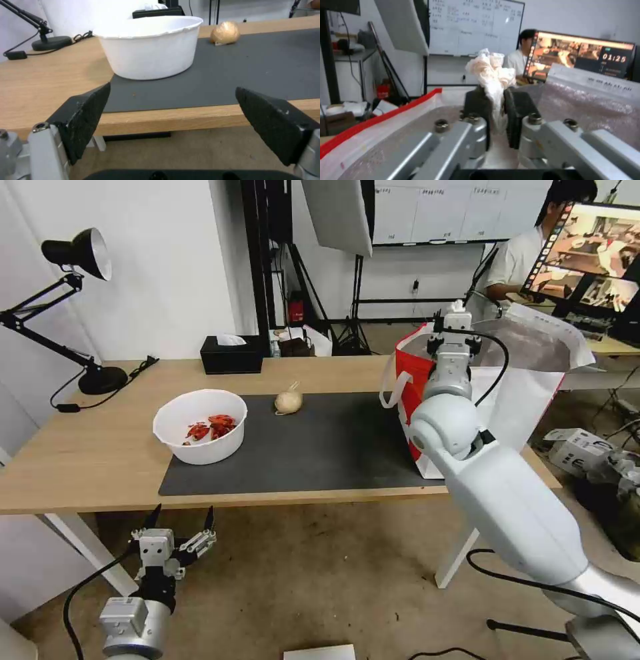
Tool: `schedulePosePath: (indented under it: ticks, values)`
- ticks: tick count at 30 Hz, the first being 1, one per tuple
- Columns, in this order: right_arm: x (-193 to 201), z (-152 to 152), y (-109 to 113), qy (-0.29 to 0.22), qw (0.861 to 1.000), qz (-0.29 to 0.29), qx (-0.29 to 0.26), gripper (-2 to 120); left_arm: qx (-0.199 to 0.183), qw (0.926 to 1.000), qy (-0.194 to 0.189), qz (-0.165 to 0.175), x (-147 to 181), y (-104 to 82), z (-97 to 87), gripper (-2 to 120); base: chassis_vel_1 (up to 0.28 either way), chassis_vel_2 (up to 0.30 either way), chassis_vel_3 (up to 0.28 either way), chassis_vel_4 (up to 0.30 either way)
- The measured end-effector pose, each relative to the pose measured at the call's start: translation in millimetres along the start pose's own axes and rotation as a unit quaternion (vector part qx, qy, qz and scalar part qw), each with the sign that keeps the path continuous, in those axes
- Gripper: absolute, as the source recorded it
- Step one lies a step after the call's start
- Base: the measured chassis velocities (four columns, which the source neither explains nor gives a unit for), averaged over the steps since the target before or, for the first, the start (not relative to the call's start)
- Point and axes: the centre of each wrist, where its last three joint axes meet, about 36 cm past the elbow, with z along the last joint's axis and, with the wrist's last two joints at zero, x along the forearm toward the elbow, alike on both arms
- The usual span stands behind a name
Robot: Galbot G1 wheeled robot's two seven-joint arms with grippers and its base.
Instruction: Pick up the trash from the table and place it into the takeout bag.
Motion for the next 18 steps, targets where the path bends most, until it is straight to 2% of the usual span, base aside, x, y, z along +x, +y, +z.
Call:
schedulePosePath:
  ticks: [1,3,7,10,11,14,15,18]
  values:
    - [0.0,0.0,0.0,0.0,1.0,0.0,0.0,11,0.0,1.0,0.0,0.0,0.0,0.0,0.0,100,0.0,0.0,0.0,0.0]
    - [1.0,-1.2,-1.0,0.006,1.0,-0.004,-0.001,23,-0.001,1.0,-0.001,-0.001,-0.4,0.9,-0.6,100,0.0,0.0,0.0,0.0]
    - [2.3,-0.7,-0.8,0.008,1.0,-0.007,-0.002,32,-0.002,1.0,-0.003,-0.004,-1.9,2.7,-1.6,100,0.0,0.0,0.0,0.0]
    - [4.3,-1.0,-0.6,0.008,1.0,-0.013,-0.003,49,-0.003,1.0,-0.004,-0.007,-2.3,4.4,-2.8,100,0.0,0.0,0.0,0.0]
    - [4.3,-1.0,-0.6,0.008,1.0,-0.013,-0.003,49,-0.003,1.0,-0.004,-0.007,-2.3,4.4,-2.8,100,0.0,0.0,0.0,0.0]
    - [4.2,-1.0,-2.0,0.007,1.0,-0.015,-0.001,63,-0.002,0.9999,-0.005,-0.009,-2.3,5.2,-3.4,100,0.0,0.0,0.0,0.0]
    - [4.2,-1.0,-2.0,0.007,1.0,-0.015,-0.001,63,-0.002,0.9999,-0.005,-0.009,-2.3,5.2,-3.4,100,0.0,0.0,0.0,0.0]
    - [6.5,-4.0,-4.4,0.006,1.0,-0.028,-0.009,78,-0.001,0.9999,-0.005,-0.009,-1.7,4.9,-4.2,100,0.0,0.0,0.0,0.0]
